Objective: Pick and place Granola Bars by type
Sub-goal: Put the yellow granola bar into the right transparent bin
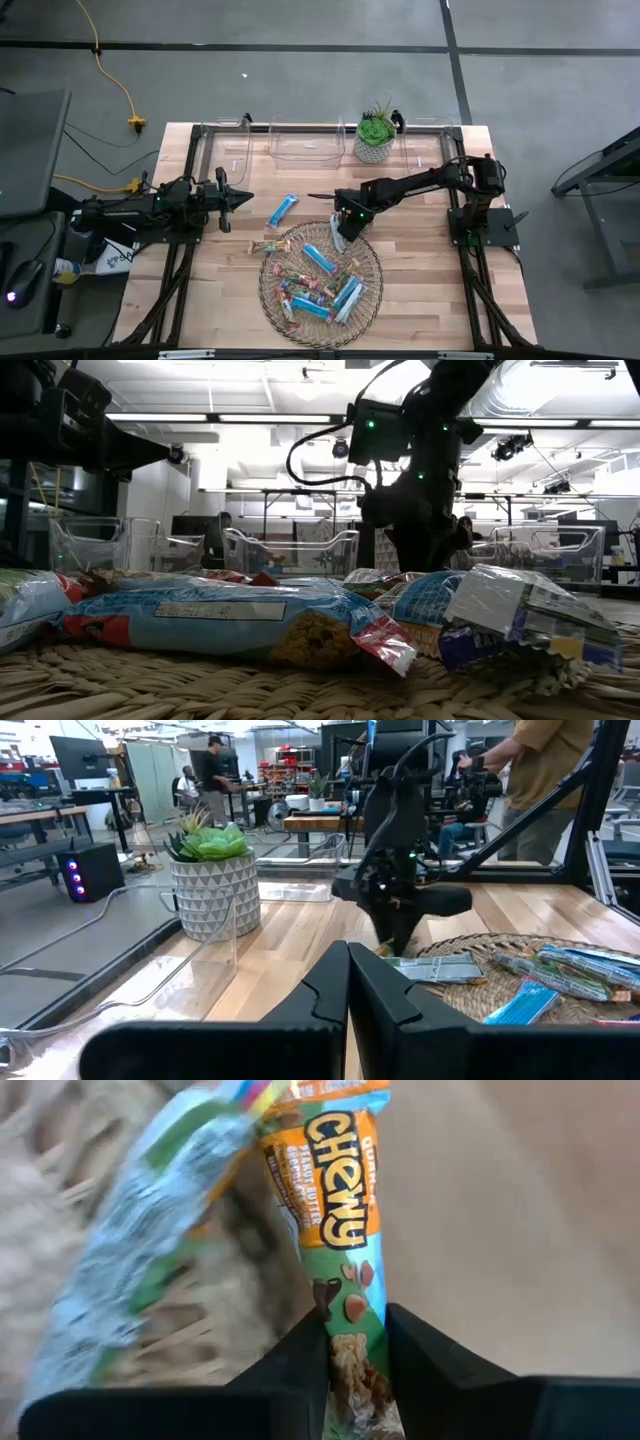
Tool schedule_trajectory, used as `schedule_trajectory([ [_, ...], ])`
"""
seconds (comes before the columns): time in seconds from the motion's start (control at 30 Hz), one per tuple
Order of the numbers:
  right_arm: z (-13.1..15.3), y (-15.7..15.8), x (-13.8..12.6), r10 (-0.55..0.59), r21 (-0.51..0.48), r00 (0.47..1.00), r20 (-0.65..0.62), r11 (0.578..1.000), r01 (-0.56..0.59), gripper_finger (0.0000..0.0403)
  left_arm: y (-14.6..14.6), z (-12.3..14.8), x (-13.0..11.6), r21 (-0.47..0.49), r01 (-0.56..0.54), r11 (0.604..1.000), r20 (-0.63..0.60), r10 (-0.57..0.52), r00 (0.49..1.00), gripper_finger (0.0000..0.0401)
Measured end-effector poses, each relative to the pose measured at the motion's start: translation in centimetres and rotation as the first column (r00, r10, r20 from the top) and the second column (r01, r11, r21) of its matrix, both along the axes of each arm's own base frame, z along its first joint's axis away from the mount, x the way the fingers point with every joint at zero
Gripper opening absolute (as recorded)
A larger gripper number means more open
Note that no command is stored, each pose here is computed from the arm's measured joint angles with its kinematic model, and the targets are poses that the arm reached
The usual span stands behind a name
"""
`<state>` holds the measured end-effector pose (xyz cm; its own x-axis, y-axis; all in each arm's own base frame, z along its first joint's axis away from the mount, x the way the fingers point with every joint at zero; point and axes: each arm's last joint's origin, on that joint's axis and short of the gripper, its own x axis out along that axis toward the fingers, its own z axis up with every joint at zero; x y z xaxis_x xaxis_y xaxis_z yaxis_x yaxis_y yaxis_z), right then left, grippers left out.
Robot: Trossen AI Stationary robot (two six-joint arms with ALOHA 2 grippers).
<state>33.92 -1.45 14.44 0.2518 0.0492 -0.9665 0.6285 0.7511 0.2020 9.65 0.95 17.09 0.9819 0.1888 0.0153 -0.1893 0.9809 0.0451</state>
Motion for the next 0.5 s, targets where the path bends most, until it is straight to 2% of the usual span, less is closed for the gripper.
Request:
schedule_trajectory([
  [0.5,4.3,-1.6,-0.7,-0.046,-0.004,0.988,0.145,0.999,0.047,0.0078,0.0,0.0,0.0,0.000,0.000,1.000,0.000,0.000,1.000,0.0003],
])
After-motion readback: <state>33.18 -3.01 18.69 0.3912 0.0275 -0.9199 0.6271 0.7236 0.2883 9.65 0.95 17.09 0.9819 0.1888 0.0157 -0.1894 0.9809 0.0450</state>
